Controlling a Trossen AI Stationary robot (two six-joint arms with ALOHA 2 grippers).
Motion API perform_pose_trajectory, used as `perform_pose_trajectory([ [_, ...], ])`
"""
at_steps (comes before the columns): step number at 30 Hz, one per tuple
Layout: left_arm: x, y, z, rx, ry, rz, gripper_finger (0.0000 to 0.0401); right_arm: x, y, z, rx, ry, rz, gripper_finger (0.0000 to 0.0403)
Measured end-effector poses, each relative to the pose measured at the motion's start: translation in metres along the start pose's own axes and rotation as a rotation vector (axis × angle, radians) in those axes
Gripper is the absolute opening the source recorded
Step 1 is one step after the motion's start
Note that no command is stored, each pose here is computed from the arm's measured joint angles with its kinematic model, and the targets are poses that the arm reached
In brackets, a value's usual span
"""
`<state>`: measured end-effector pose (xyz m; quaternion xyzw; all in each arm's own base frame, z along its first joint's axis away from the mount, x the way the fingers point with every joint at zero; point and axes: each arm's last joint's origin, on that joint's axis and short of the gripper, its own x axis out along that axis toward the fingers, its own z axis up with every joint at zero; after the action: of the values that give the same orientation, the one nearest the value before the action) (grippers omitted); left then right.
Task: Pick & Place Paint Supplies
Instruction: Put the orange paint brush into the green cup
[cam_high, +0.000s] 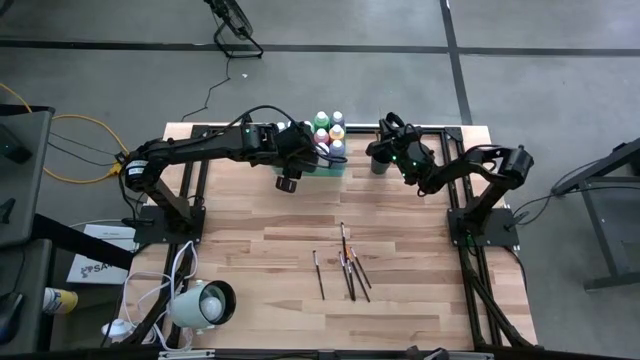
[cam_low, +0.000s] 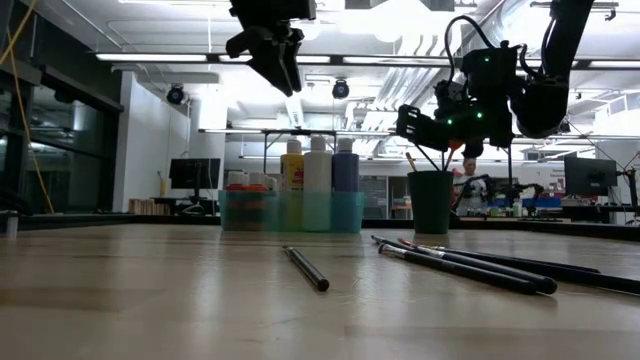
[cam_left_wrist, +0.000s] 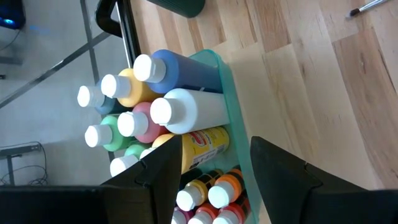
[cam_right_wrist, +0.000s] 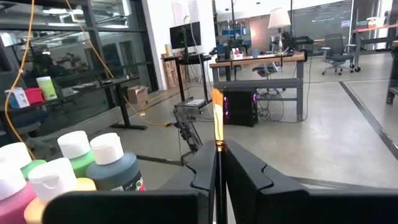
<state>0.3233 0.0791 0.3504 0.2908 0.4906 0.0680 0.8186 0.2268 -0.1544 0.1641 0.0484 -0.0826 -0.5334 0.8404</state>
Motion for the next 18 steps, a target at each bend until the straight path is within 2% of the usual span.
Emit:
perform_pose_trajectory([
  [9,0.0,0.0,0.0,0.0,0.0,0.0,0.0183,-0.0003,0.0004,-0.0002,0.0,0.001,0.001,0.0018],
  [18,0.0,0.0,0.0,0.0,0.0,0.0,0.0183,-0.0003,0.0004,-0.0001,0.001,0.001,0.0,0.0045],
])
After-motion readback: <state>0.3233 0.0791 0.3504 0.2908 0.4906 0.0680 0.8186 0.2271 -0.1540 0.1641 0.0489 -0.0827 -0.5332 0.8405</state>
